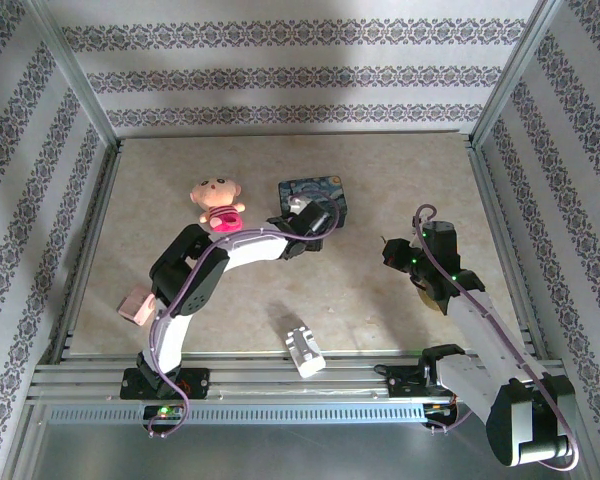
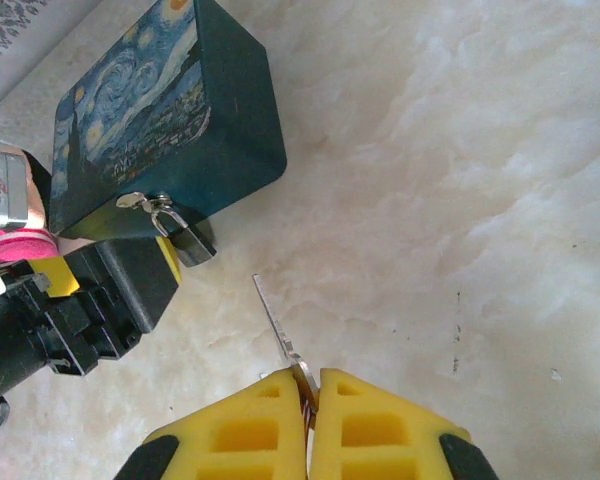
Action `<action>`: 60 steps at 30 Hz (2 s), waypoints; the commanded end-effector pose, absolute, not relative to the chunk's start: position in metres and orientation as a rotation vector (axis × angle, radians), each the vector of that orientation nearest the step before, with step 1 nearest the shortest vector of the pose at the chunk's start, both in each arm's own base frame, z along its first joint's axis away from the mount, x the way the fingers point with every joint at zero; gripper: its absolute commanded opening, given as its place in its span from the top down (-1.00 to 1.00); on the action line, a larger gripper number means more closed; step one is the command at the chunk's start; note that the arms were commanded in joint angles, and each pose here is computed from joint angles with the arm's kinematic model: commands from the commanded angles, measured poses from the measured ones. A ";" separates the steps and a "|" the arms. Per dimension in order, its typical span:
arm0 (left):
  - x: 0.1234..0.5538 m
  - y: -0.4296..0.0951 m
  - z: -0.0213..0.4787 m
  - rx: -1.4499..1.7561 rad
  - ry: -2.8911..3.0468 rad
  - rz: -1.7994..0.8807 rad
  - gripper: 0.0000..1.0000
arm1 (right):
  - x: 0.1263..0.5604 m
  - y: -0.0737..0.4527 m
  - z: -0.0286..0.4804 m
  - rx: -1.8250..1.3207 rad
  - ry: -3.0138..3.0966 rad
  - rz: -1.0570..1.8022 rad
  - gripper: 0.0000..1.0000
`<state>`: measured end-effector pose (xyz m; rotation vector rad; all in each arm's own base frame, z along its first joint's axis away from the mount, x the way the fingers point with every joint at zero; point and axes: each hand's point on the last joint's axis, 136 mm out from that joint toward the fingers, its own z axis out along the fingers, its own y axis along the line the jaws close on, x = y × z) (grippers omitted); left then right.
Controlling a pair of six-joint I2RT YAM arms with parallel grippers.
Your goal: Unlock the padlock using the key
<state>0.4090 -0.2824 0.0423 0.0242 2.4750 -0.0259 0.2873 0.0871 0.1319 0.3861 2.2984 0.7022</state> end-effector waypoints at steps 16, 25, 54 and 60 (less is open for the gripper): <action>0.401 -0.305 0.068 -0.016 2.617 -0.207 -0.64 | 0.289 0.085 0.138 0.393 2.263 0.713 1.00; 0.410 -0.302 0.099 0.201 2.681 -0.131 -0.63 | 0.287 0.085 0.143 0.386 2.249 0.715 1.00; 0.387 -0.309 0.066 0.068 2.666 -0.366 -0.53 | 0.289 0.081 0.143 0.405 2.238 0.696 1.00; 0.392 -0.313 0.056 0.056 2.665 -0.357 -0.53 | 0.289 0.081 0.142 0.407 2.238 0.697 1.00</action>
